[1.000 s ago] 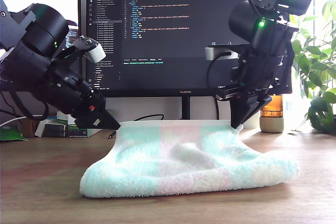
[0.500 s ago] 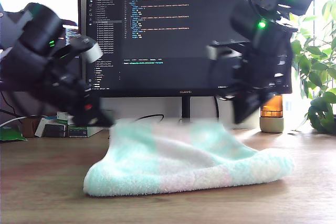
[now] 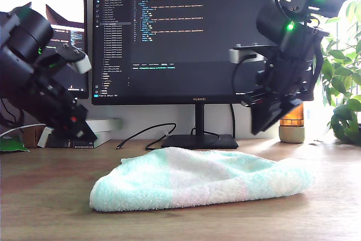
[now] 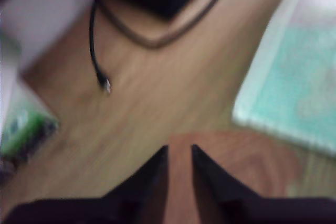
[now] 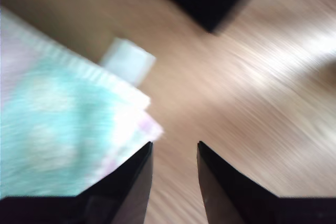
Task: Fold the tea towel to a neat square and place it to the right
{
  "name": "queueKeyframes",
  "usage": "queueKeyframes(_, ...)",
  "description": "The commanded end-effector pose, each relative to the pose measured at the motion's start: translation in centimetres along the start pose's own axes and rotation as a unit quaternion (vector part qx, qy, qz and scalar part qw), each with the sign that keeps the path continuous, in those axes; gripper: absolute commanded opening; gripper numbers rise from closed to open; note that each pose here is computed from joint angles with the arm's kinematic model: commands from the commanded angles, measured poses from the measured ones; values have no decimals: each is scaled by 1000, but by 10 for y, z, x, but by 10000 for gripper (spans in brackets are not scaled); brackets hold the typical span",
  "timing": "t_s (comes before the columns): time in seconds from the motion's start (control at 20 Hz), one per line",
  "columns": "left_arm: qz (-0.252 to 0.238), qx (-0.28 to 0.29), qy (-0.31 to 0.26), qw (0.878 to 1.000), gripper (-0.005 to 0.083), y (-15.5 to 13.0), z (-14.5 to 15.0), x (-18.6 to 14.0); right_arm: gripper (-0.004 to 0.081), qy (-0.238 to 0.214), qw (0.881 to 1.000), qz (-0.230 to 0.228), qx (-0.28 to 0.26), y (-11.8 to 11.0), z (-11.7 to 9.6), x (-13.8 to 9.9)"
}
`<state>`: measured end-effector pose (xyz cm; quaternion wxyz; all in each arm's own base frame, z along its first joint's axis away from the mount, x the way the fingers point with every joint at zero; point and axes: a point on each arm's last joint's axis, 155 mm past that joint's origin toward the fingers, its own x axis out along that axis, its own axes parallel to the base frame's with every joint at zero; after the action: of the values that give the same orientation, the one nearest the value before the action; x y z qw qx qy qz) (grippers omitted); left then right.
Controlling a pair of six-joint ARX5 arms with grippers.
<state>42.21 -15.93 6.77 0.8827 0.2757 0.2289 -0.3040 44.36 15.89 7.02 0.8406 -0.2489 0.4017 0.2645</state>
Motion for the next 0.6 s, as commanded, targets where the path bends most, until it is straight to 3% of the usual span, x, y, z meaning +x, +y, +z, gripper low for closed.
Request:
queueKeyframes(0.0, 6, 1, -21, 1000, 13, 3, 22, -19, 175, -3, 1000, 26, -9, 15, 2, 1)
queueKeyframes(0.1, -7, -20, -28, 999, -21, -1, 30, -32, -24, -6, 998, 57, -1, 26, 2, -6)
queueKeyframes(0.3, -54, -62, -25, 996, -21, -19, 36, -54, -13, 8, 997, 79, 7, 32, -7, -20)
queueKeyframes(0.55, -61, -81, -26, 995, -21, -29, 36, -75, -13, -42, 998, 55, -4, 25, 13, -61)
